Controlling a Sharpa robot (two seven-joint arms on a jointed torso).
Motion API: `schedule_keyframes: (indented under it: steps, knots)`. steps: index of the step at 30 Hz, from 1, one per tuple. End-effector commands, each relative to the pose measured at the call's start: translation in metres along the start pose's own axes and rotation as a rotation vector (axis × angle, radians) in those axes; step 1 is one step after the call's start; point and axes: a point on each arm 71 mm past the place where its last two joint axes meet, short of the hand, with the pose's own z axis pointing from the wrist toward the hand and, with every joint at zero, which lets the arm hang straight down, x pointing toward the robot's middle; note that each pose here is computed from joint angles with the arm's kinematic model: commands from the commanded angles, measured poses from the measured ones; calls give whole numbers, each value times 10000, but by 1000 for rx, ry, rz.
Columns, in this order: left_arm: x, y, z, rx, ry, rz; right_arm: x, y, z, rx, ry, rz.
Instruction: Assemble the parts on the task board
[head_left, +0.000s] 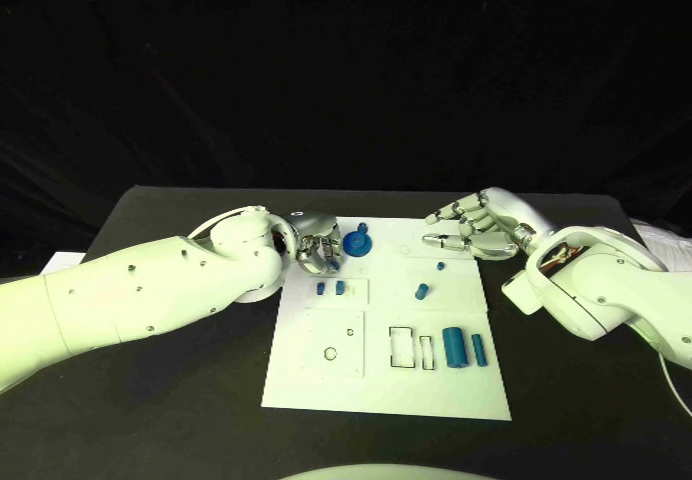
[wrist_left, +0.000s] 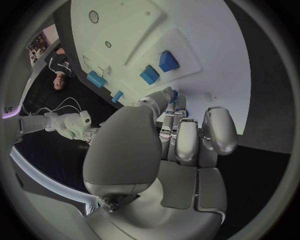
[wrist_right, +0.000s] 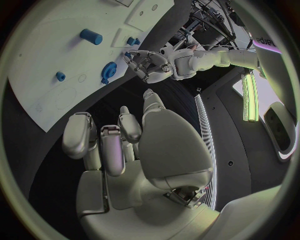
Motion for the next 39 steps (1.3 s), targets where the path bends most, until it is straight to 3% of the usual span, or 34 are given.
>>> schedule_keyframes:
  steps: [1,23,39]
  knots:
    - [42,-7,11,-1,23,0,16,11,0,-11,13,-3]
    - [80,22,8,-23,35,-1,11,-2,1,-5,14,-4]
    - [47,193,-50,-69,14,-10,-23,-117,1,40,46,-98]
